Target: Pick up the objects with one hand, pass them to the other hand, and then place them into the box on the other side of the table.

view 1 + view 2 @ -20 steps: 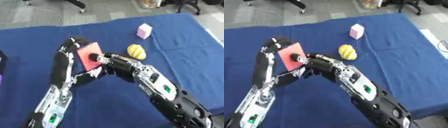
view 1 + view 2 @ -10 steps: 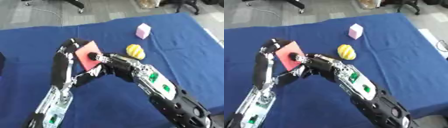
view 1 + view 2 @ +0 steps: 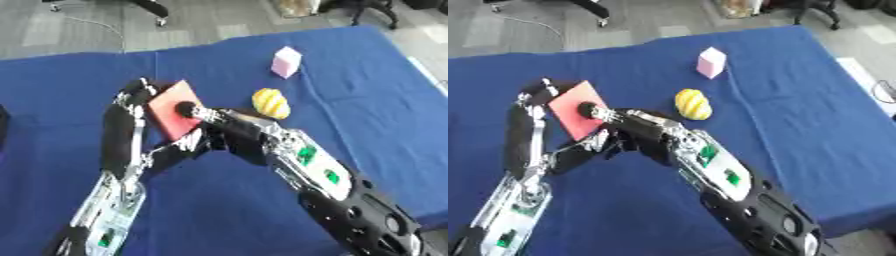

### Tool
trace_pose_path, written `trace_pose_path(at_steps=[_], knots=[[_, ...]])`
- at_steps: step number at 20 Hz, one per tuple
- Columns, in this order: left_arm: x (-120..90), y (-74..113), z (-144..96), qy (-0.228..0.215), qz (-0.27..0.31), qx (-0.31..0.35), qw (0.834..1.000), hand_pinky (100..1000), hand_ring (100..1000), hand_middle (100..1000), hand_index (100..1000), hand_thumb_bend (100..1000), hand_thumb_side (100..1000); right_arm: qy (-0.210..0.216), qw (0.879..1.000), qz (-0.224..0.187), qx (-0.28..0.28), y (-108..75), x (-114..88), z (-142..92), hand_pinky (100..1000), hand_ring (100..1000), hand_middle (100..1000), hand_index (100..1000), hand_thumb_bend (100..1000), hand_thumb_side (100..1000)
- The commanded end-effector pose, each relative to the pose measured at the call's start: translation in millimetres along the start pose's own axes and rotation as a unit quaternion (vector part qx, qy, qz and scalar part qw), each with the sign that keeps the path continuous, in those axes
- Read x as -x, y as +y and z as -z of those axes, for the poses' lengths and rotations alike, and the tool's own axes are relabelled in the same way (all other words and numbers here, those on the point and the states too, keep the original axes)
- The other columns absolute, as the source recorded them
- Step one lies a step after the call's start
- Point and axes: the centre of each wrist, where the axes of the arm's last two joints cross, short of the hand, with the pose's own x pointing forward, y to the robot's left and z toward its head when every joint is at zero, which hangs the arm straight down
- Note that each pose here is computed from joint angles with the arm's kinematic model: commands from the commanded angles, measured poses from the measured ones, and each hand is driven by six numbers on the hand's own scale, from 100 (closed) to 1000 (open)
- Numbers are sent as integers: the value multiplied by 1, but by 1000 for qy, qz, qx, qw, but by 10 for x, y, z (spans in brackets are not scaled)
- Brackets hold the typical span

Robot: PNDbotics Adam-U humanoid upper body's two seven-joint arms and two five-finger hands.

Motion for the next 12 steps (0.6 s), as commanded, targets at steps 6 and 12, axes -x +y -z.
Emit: trace_pose_path(at_steps=[6, 12], knots=[[25, 130, 131, 5, 10, -78, 997, 361, 441, 318, 388, 205, 100, -14, 1000, -3, -14, -24, -57, -59, 686, 628, 474, 525, 100, 719], [30, 160, 139, 7, 8, -95, 995, 365, 441, 318, 388, 212, 100, -32, 999, 0, -19, -25, -70, -70, 708, 675, 540, 653, 100, 891]])
